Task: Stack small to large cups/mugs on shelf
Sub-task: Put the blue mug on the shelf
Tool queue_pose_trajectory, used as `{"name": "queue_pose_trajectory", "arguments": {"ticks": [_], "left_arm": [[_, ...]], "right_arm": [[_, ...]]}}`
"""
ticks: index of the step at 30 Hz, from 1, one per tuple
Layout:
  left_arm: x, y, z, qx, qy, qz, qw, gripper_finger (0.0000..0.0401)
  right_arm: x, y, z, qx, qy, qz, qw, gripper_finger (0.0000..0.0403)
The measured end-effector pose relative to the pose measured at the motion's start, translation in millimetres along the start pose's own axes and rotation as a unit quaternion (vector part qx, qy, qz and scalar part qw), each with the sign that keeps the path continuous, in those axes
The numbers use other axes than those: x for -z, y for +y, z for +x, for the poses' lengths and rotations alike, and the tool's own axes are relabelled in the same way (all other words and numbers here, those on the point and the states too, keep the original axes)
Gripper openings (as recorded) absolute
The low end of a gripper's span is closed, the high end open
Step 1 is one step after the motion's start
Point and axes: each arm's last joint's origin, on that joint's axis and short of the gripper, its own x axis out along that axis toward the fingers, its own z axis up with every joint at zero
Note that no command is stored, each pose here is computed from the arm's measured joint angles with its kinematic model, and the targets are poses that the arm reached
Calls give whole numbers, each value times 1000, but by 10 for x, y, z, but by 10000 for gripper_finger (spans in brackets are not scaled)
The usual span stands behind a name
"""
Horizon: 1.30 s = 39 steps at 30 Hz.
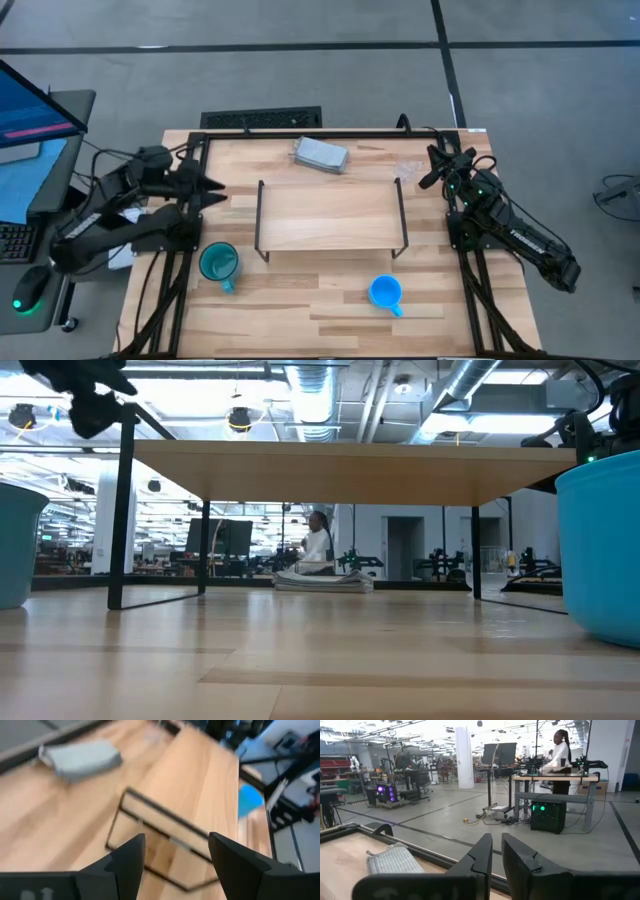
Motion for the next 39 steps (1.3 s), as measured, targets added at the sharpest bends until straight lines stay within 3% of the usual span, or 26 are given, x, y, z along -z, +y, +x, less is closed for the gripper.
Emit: {"name": "queue_pose_trajectory", "arguments": {"ticks": [8,14,18,25,28,34,39], "left_arm": [[14,-66,-69,-46,109,-27,993,210],[37,-93,103,-47,209,-54,975,210],[52,-147,285,-51,281,-33,958,210],[207,-297,478,-81,414,-3,907,210],[249,-366,510,-94,424,3,901,210],[291,-480,527,-101,407,-19,907,210],[358,-528,539,-130,432,-33,892,210]], "right_arm": [[0,0,0,0,0,0,1000,63],[1,0,0,0,0,0,1000,63],[0,0,0,0,0,0,1000,63],[0,0,0,0,0,0,1000,63],[1,0,0,0,1,0,1000,63],[3,0,0,0,1,-1,1000,63],[4,0,0,0,2,-1,1000,63]]}}
